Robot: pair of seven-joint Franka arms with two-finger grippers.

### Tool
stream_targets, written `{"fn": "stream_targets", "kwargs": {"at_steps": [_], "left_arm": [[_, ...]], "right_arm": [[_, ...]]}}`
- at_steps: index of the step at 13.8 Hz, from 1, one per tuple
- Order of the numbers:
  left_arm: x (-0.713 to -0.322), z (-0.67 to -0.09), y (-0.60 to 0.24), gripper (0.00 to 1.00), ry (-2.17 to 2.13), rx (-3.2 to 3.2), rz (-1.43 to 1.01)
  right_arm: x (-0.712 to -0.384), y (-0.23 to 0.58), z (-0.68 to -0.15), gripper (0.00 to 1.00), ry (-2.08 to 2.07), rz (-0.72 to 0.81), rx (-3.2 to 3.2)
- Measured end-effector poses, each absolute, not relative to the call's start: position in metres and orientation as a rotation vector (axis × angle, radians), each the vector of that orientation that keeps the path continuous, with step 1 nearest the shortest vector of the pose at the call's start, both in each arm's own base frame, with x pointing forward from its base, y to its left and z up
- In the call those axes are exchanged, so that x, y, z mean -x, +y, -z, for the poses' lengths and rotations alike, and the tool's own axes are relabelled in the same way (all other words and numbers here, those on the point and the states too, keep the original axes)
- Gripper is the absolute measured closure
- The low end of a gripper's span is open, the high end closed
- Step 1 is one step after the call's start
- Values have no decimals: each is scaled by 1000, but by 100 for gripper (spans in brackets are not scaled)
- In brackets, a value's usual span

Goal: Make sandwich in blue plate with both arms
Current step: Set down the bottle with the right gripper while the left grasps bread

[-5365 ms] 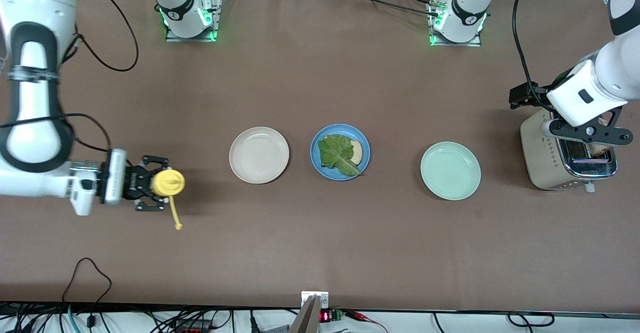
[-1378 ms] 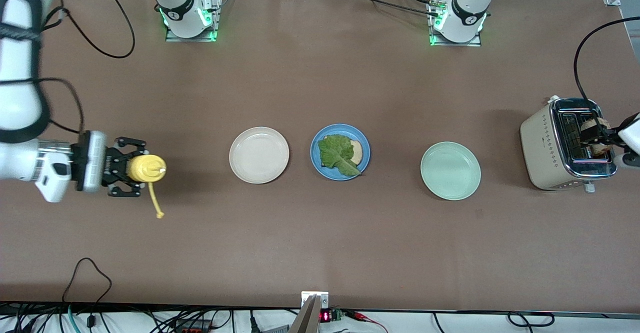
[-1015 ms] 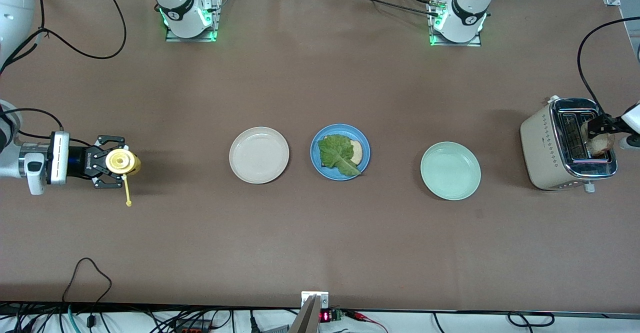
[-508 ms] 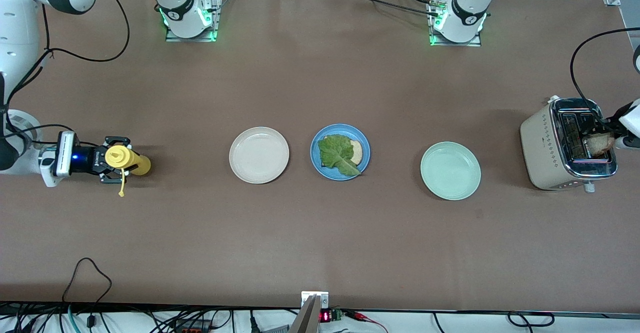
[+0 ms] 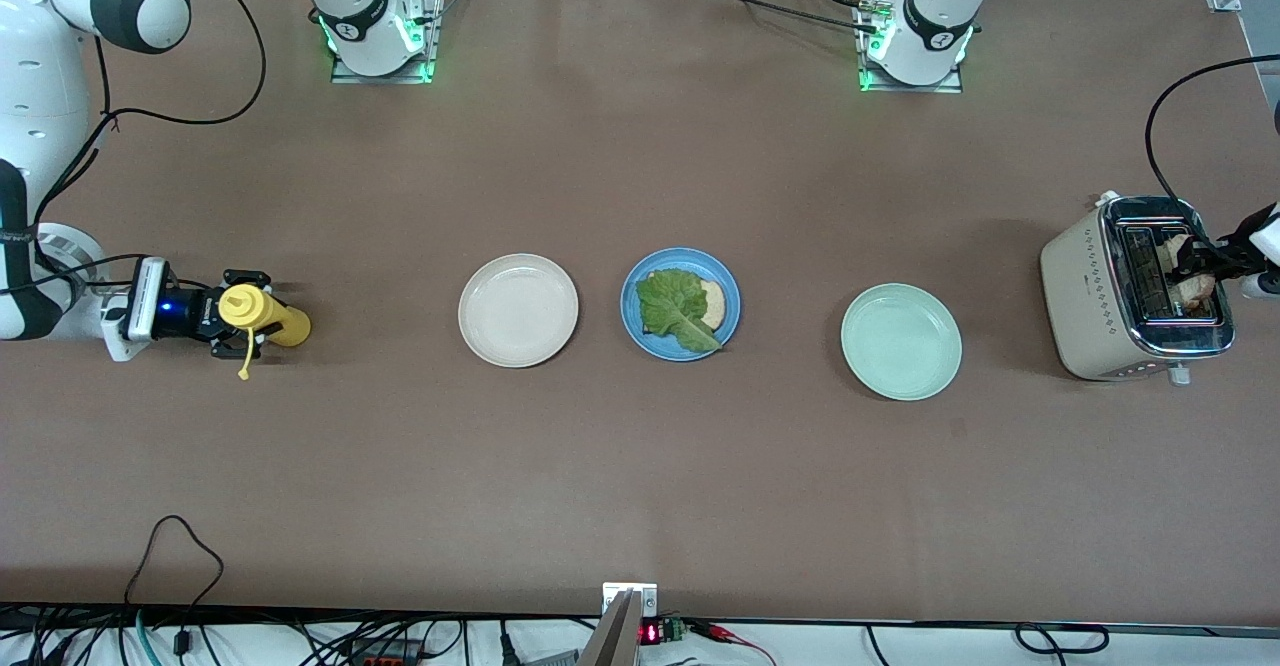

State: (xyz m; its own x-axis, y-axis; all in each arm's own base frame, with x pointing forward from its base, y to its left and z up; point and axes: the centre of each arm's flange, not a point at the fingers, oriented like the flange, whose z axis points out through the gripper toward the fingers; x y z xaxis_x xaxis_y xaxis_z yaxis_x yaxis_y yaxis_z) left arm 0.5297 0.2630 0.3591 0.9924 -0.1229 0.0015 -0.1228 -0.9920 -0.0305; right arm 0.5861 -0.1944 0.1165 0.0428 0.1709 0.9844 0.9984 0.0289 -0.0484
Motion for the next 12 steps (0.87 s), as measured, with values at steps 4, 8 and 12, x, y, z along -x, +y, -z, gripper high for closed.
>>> {"fn": "stream_targets", "kwargs": {"at_steps": [4,8,12], "left_arm": [[-529,-363,263,73,190,3121,-46],[-532,-377,265,89,188,3131,-87],[-534,-387,265,90,199,3135,-106]], "right_arm": [[-581,-201,-113,52,-1296,1084,1321],[-578,-213,-115,11,-1295,1094,1334],[-579,-236,-132,0,-1348,1034,1344]]}}
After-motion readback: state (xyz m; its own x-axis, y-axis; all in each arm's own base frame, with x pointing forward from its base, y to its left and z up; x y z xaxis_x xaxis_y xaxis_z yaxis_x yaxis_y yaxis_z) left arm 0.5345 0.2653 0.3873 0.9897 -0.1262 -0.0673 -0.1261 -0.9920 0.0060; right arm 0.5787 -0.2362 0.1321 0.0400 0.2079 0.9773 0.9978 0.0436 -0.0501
